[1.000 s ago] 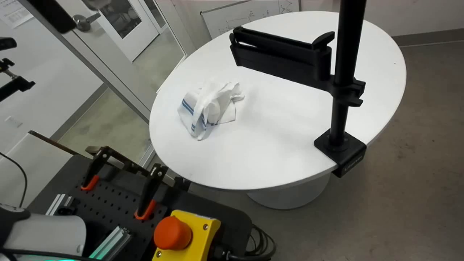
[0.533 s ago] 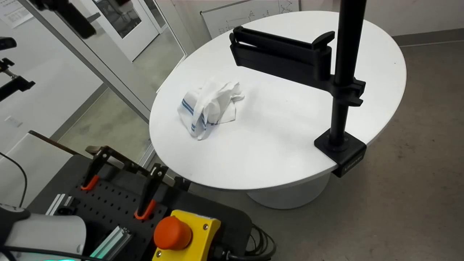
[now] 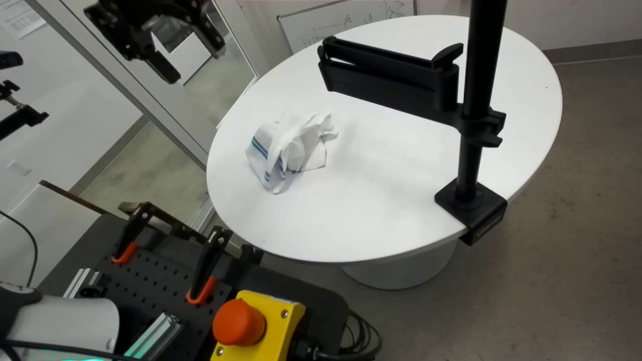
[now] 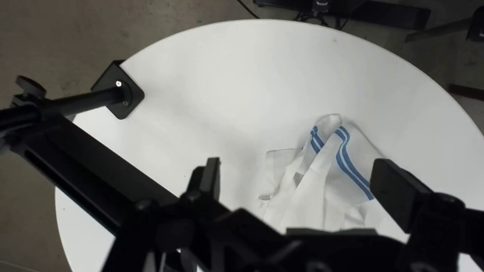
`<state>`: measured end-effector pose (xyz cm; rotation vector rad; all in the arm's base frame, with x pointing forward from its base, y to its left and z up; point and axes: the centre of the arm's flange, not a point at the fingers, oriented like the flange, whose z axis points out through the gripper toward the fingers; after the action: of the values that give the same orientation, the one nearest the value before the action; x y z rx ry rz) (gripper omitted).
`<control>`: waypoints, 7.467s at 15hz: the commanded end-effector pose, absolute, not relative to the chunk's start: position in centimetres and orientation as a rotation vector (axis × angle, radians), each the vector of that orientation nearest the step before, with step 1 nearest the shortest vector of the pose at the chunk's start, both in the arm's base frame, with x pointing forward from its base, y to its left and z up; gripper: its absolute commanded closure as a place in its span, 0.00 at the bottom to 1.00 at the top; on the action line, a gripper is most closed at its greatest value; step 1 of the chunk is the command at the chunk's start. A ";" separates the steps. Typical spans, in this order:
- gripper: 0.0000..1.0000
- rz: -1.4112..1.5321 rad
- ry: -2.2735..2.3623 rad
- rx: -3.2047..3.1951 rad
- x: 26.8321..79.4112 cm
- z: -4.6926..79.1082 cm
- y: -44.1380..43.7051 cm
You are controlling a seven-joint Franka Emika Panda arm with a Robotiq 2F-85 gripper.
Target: Pick up the cloth from the table and put it on the tripod.
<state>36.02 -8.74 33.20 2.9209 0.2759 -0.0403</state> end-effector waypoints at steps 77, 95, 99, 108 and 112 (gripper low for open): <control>0.99 0.588 -0.544 2.701 39.2 51.1 -23.9; 0.99 0.246 -0.809 2.638 56.5 47.5 -29.4; 0.64 0.159 -0.854 2.623 58.4 46.1 -30.0; 0.01 0.150 -0.818 2.635 59.1 46.6 -29.0; 0.00 0.169 -0.718 2.713 57.9 47.5 -26.9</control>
<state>58.99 -28.67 46.22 2.6411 -0.7932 0.1697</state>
